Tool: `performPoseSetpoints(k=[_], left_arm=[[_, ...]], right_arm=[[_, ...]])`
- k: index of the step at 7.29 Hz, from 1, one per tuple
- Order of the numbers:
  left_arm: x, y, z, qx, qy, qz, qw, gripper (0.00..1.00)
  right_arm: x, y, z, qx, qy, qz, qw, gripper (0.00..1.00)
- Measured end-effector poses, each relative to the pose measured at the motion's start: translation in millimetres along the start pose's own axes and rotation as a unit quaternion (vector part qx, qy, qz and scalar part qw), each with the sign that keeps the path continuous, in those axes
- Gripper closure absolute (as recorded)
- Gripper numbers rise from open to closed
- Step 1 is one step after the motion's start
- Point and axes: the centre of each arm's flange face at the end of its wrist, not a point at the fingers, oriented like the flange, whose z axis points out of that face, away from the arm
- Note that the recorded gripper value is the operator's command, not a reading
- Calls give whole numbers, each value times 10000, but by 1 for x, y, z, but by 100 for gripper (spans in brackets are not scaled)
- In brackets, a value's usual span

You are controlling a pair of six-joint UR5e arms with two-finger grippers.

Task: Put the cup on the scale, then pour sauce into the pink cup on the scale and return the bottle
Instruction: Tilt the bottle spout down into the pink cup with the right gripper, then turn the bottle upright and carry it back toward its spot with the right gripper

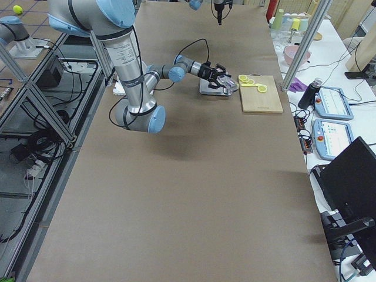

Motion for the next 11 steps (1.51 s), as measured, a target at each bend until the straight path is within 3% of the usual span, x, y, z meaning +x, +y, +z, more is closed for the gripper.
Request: performPoseSetpoints(k=[2, 3, 4, 5, 6, 7, 11], left_arm=[[-1, 1, 0, -3, -2, -4, 10000, 2], [-1, 1, 0, 1, 0, -3, 10000, 2], [0, 1, 0, 5, 3, -1, 10000, 2], [0, 1, -1, 11, 7, 2, 10000, 2], [0, 1, -2, 16, 11, 5, 10000, 2], [1, 1, -3, 25, 17, 8, 10000, 2], [4, -2, -7, 67, 42, 22, 10000, 2]], right_arm=[[0, 3, 1, 121, -119, 629, 9979, 100], [-11, 10, 3, 256, -289, 1353, 9901, 100], [-19, 16, 5, 385, -483, 2111, 9755, 100], [-22, 19, 5, 460, -701, 2815, 9559, 100], [-18, 24, 5, 500, -923, 3338, 9368, 100], [-10, 41, 7, 520, -1120, 3645, 9230, 100], [21, 171, 52, 244, -1862, 4271, 8845, 100]])
